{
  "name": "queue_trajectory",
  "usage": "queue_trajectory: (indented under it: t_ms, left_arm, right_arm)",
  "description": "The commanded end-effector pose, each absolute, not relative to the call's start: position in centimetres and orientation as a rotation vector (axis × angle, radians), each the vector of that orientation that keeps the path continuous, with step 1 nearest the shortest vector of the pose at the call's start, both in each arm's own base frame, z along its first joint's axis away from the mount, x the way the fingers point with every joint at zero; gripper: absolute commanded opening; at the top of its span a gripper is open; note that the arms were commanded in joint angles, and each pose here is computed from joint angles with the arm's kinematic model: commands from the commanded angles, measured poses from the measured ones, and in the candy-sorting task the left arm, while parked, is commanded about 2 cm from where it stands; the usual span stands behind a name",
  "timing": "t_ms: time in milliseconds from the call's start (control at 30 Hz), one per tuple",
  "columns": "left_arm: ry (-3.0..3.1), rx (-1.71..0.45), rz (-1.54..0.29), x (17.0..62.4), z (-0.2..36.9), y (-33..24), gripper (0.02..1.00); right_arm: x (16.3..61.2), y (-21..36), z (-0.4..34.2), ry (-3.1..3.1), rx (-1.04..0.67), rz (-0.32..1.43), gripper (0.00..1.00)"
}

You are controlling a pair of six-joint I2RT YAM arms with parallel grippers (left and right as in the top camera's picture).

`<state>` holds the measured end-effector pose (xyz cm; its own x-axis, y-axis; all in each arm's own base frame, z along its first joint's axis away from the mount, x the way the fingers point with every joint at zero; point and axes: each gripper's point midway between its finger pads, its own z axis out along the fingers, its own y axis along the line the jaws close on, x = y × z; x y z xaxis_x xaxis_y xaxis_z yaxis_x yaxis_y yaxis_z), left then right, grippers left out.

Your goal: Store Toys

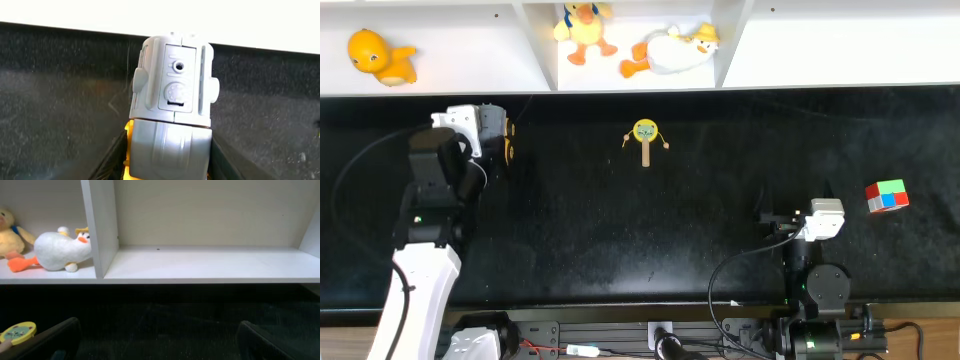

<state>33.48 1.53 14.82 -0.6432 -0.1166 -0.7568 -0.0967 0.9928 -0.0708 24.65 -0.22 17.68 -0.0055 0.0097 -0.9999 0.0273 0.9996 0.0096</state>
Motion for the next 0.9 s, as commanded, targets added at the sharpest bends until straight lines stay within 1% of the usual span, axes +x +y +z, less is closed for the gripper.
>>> queue_trajectory:
  t_ms: [33, 200, 267, 400, 533, 667, 700, 767, 867, 900]
  left_arm:
    - [2.199, -0.138, -0.086, 37.2, 18.6, 0.8, 0.351]
    - [2.202, -0.130, -0.102, 41.0, 19.5, 0.7, 0.351]
    - [2.206, -0.125, -0.112, 44.2, 19.9, 0.7, 0.351]
    - [2.206, -0.125, -0.112, 47.3, 19.8, 0.8, 0.351]
    - [2.208, -0.126, -0.112, 49.1, 19.2, 0.9, 0.351]
    - [2.217, -0.131, -0.114, 50.1, 18.0, 1.0, 0.364]
    - [2.217, -0.130, -0.114, 50.3, 17.8, 1.0, 0.452]
    - [2.218, -0.131, -0.113, 50.4, 17.6, 1.0, 0.741]
    - [2.223, -0.131, -0.112, 50.2, 17.7, 1.0, 0.985]
    - [2.227, -0.132, -0.112, 49.9, 17.8, 1.0, 0.996]
  right_arm:
    - [24.7, -0.1, 17.3, 1.576, 0.027, -0.010, 0.996]
    - [24.7, -0.1, 17.3, 1.576, 0.027, -0.010, 0.996]
    - [24.7, -0.1, 17.3, 1.576, 0.027, -0.010, 0.996]
    - [24.7, -0.1, 17.3, 1.576, 0.027, -0.010, 0.996]
    - [24.7, -0.1, 17.3, 1.576, 0.027, -0.010, 0.993]
    - [24.7, -0.1, 17.3, 1.576, 0.027, -0.010, 0.996]
    - [24.7, -0.1, 17.3, 1.576, 0.027, -0.010, 0.996]
    - [24.7, -0.1, 17.3, 1.576, 0.027, -0.010, 0.998]
    - [24.7, -0.1, 17.3, 1.576, 0.027, -0.010, 0.996]
    - [24.7, -0.1, 17.3, 1.576, 0.027, -0.010, 0.998]
